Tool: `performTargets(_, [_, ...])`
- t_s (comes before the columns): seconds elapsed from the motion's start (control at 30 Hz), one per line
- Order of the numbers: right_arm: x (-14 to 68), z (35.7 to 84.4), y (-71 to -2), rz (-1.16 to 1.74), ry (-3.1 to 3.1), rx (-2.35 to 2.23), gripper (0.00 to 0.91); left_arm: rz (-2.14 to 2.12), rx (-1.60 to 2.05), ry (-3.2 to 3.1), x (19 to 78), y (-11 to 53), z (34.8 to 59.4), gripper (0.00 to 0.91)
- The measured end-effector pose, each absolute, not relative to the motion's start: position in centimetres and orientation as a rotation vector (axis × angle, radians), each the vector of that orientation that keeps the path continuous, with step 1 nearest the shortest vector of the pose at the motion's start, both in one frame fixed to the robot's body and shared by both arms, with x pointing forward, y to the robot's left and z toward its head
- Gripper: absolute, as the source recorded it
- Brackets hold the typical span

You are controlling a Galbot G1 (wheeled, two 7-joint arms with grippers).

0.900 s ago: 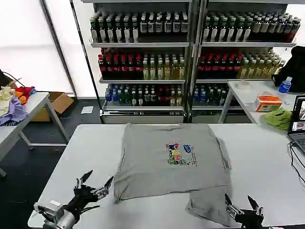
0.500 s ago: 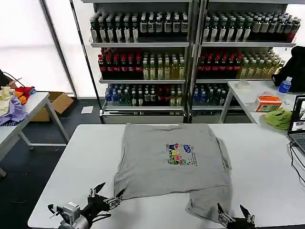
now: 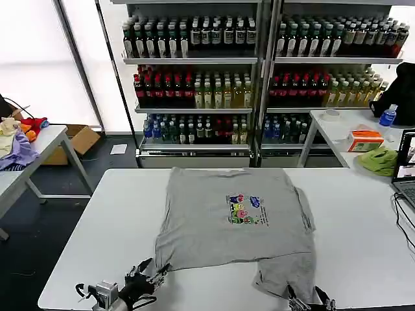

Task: Fold and organize the clothes.

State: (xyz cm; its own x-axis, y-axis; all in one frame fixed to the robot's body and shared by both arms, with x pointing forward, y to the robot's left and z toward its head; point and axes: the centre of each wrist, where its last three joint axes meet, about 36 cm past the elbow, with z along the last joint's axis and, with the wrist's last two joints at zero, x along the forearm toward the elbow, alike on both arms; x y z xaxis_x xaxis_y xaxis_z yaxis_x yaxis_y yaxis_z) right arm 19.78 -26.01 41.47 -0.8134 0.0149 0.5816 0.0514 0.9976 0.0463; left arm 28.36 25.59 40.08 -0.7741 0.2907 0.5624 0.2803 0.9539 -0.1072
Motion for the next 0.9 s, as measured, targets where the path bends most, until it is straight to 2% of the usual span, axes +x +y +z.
performTargets(0.6, [19.9, 41.8, -26.3, -0.154, -2.595, 0.027, 0.0, 0.082, -0.357, -2.538, 27.9, 24.2, 39.4, 0.03])
performTargets(0.9, [18.8, 43.7, -26.3, -0.197, -2.603, 0.079, 0.0, 0.096, -0.316, -2.595, 27.1, 24.4, 41.2, 0.03])
